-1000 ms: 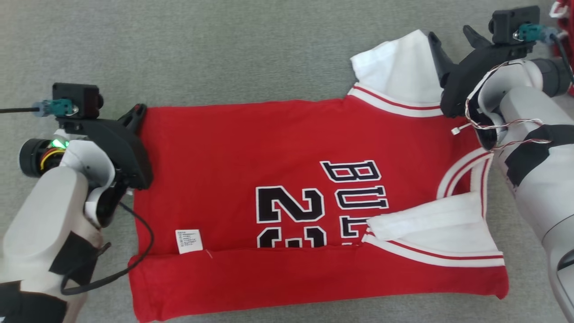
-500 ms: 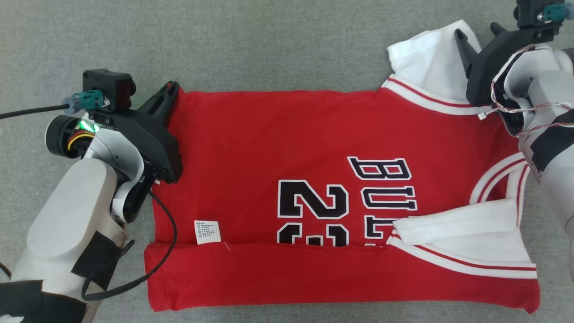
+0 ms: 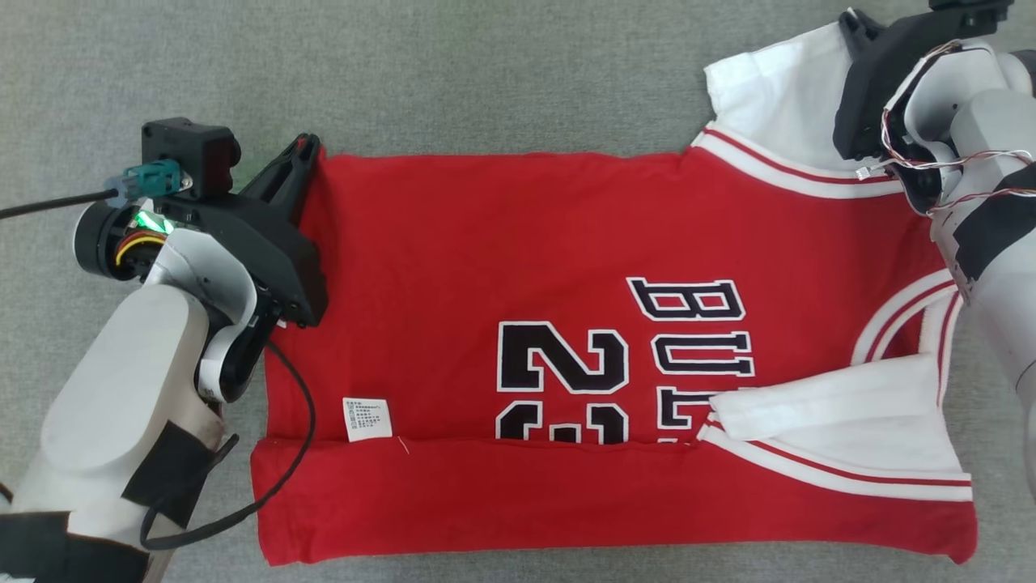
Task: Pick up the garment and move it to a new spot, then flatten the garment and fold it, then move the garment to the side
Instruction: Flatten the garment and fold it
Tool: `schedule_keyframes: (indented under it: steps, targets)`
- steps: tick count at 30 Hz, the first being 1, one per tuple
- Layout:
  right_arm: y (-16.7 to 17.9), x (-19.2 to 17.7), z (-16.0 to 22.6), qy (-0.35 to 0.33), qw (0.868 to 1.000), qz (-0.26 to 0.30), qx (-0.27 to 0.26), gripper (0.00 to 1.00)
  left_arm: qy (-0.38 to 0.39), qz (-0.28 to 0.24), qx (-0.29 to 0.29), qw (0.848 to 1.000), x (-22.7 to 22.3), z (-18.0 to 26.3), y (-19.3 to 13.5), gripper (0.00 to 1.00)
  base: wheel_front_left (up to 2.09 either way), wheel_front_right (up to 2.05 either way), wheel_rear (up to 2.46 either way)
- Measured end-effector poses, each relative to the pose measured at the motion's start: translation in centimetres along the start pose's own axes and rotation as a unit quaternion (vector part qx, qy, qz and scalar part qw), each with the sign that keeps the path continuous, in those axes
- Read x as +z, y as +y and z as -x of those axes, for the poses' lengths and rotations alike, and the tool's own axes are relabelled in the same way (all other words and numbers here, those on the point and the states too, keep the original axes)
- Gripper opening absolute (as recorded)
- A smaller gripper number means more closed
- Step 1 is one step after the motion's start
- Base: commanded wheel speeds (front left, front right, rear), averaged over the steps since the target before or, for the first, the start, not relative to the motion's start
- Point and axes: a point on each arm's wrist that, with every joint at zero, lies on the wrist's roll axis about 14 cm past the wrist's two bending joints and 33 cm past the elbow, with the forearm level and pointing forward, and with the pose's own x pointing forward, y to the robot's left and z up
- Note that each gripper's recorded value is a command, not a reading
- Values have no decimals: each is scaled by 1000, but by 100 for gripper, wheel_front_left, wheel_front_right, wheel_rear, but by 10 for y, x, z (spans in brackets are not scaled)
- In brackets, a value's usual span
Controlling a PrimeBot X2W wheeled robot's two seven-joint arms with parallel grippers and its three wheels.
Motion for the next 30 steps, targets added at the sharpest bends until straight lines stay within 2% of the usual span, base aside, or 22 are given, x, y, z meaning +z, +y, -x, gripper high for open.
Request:
schedule_keyframes:
  steps: [11,20,30]
  targets:
    - [-10,32,46,-115,993,-3,5,0,-15,4,8,1000,8,16,-3,0,0,0,0]
    - [-12,20,98,-188,981,-25,32,0,-29,11,-3,1000,14,27,-17,0,0,0,0]
    - [-14,-21,148,-205,975,-78,44,0,-49,21,1,999,17,45,-22,0,0,0,0]
